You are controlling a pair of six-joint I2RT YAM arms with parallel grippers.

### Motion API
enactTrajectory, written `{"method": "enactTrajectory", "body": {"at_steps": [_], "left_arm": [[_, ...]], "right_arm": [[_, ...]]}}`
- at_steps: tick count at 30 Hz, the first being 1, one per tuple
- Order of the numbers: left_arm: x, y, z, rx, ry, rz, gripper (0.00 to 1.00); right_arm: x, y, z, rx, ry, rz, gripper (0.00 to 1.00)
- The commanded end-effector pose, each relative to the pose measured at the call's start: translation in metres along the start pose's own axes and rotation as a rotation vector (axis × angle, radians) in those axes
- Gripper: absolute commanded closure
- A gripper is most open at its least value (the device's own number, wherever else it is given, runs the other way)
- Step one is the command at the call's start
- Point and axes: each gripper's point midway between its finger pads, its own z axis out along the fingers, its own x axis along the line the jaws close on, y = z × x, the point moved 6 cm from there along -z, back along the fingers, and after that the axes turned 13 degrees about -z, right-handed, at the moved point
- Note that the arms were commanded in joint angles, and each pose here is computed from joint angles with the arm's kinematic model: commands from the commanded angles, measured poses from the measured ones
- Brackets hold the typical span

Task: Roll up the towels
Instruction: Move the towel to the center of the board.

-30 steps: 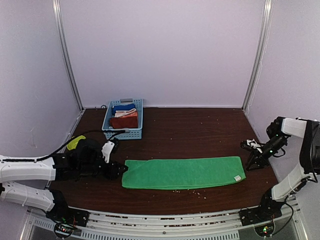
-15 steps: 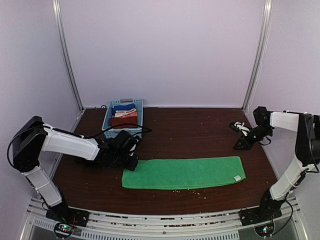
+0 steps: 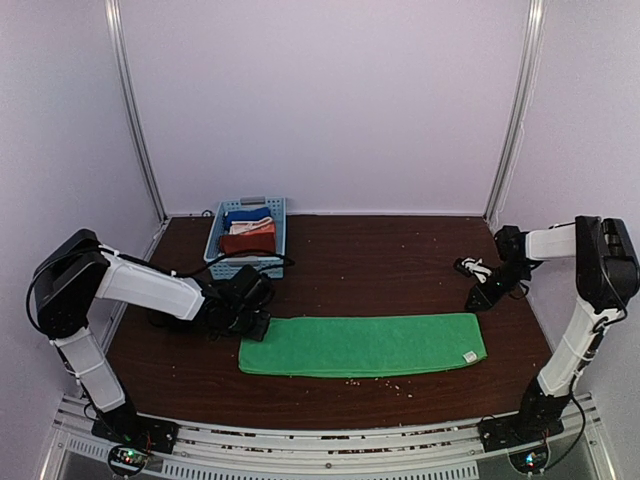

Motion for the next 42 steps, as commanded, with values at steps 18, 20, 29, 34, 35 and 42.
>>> {"method": "enactTrajectory", "body": {"at_steps": [18,20,29,34,35,42], "left_arm": [[0.001,0.015,-0.017,-0.028,-0.044,0.005,0.93],[0.001,0.009,-0.010,-0.006,-0.046,0.011,0.95],[0.030,-0.003,0.002,0.013,0.072,-0.067,1.00],[0.035,-0.004,0.003,0.012,0.080,-0.085,1.00],[0.034,-0.003,0.003,0.009,0.075,-0.087,1.00],[0.027,0.016,0.001,-0.040,0.070,-0.084,1.00]], "right_arm": [[0.062,0.020,-0.030,-0.002,0.005,-0.160,0.76],[0.066,0.010,-0.020,0.048,0.030,-0.162,0.77],[0.036,-0.018,0.008,0.214,-0.126,-0.081,0.80],[0.019,-0.014,0.014,0.210,-0.149,-0.049,0.81],[0.018,-0.011,0.015,0.197,-0.142,-0.051,0.81],[0.007,0.021,0.015,0.099,-0.101,-0.076,0.79]]}}
